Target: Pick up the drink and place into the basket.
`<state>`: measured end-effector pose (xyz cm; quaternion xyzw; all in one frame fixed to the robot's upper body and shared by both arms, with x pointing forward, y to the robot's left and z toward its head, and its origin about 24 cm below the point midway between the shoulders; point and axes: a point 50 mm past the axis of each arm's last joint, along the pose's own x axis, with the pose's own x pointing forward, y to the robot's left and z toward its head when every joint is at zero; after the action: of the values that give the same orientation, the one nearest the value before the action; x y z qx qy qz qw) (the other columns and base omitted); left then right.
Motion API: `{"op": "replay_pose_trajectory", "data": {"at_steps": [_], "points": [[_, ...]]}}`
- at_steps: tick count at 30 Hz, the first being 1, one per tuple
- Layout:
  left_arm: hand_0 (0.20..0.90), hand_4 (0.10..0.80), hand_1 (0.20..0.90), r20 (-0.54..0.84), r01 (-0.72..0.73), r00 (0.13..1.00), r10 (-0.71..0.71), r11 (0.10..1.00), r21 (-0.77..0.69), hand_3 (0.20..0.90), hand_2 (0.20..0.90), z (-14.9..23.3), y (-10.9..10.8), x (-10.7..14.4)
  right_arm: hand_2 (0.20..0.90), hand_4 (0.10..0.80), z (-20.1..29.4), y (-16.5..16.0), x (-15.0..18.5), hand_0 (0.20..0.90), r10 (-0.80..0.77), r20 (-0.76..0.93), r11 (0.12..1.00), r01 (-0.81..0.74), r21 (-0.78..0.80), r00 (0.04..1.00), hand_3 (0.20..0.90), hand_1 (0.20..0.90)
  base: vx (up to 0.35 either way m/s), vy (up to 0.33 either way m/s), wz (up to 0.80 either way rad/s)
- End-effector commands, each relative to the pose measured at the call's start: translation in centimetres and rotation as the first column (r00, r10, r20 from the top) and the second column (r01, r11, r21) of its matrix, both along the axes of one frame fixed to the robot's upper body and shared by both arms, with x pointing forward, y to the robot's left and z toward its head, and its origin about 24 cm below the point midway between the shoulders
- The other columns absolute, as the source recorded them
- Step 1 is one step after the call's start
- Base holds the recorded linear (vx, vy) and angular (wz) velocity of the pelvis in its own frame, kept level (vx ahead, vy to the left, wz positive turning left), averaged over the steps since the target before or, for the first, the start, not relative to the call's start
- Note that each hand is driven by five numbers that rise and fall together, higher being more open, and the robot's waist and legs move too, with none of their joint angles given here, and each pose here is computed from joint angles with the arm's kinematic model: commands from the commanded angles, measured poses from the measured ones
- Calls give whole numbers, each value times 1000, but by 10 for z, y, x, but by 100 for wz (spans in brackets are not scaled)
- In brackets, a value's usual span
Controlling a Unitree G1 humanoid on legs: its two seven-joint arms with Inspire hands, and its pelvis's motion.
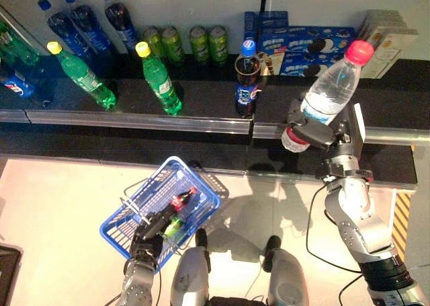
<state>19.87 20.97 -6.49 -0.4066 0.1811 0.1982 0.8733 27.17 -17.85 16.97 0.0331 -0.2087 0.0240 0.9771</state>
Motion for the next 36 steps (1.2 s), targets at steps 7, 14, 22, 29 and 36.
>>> {"op": "replay_pose_trajectory", "data": {"at_steps": [7, 14, 22, 29, 36], "points": [[300, 100, 300, 524, 96, 827, -204, 970, 225, 200, 300, 115, 6, 27, 300, 100, 40, 72, -22, 300, 393, 189, 915, -403, 15, 900, 200, 300, 2, 8, 20], [300, 100, 300, 639, 209, 707, -302, 953, 219, 200, 300, 148, -16, 29, 300, 100, 29, 97, -18, 300, 411, 130, 910, -414, -6, 902, 200, 300, -15, 6, 23], [300, 100, 300, 761, 401, 455, -463, 869, 289, 200, 300, 185, -45, 24, 300, 100, 21, 118, -8, 300, 361, 78, 932, -360, -33, 929, 200, 300, -10, -5, 19], [300, 100, 300, 837, 550, 130, -532, 741, 386, 200, 300, 217, -74, 14, 300, 100, 5, 139, -2, 300, 341, -3, 940, -341, -18, 940, 200, 300, 15, 15, 22], [300, 100, 300, 852, 633, -23, -523, 652, 417, 200, 300, 229, -91, 8, 300, 100, -16, 159, 2, 300, 338, -109, 941, -340, 2, 935, 200, 300, 36, 28, 15]]}}
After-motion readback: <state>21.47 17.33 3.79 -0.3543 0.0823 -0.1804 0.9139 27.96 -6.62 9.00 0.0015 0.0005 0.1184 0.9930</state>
